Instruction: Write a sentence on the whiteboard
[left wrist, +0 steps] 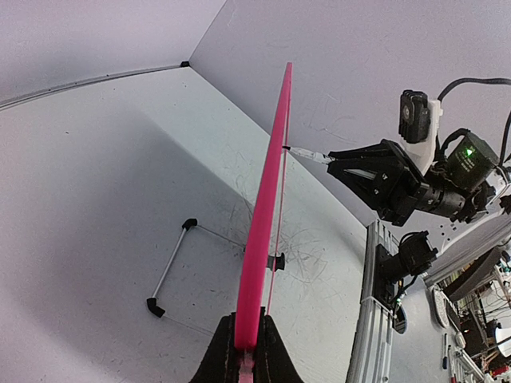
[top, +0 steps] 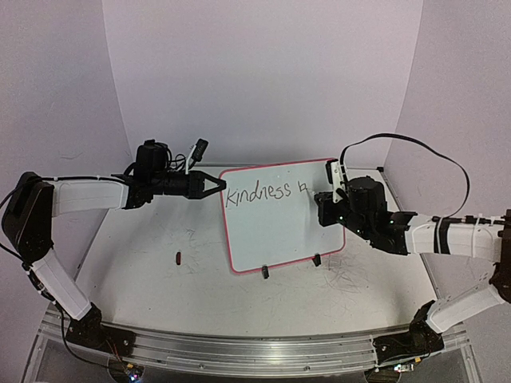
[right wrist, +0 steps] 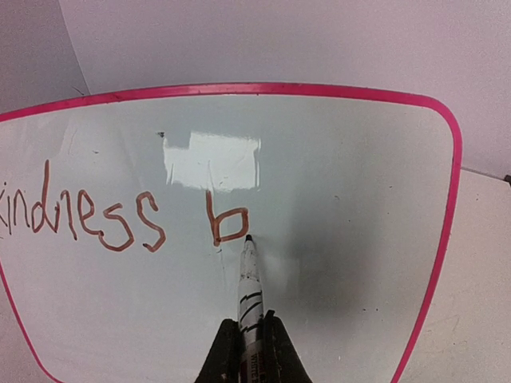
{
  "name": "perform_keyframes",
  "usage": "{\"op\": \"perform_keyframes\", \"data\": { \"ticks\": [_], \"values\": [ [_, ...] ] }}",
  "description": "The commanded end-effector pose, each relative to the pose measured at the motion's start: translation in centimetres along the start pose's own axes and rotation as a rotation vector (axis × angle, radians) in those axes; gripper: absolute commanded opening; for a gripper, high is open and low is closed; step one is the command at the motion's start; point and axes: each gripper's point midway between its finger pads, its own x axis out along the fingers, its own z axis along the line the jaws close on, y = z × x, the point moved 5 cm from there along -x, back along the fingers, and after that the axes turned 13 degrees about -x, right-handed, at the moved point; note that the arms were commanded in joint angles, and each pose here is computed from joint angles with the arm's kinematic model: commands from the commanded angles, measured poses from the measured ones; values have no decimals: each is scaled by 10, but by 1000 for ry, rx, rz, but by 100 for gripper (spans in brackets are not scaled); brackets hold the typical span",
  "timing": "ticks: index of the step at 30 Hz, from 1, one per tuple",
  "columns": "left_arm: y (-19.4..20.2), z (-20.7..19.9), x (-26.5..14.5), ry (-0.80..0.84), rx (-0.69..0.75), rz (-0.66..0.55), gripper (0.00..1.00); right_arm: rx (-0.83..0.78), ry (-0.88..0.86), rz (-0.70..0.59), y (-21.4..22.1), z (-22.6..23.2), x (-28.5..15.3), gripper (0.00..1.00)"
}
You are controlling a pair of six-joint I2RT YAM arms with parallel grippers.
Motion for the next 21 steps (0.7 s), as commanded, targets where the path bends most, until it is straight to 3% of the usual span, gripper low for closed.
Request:
{"op": "perform_keyframes", "data": {
  "ticks": [1,21],
  "values": [
    [-9,-12,-4,-6,71,-38,0,22,45,-64,-20,-7,1,0],
    [-10,-12,-4,-6,72,-37,0,31,72,-81,-27,-10,7,0]
  ]
}}
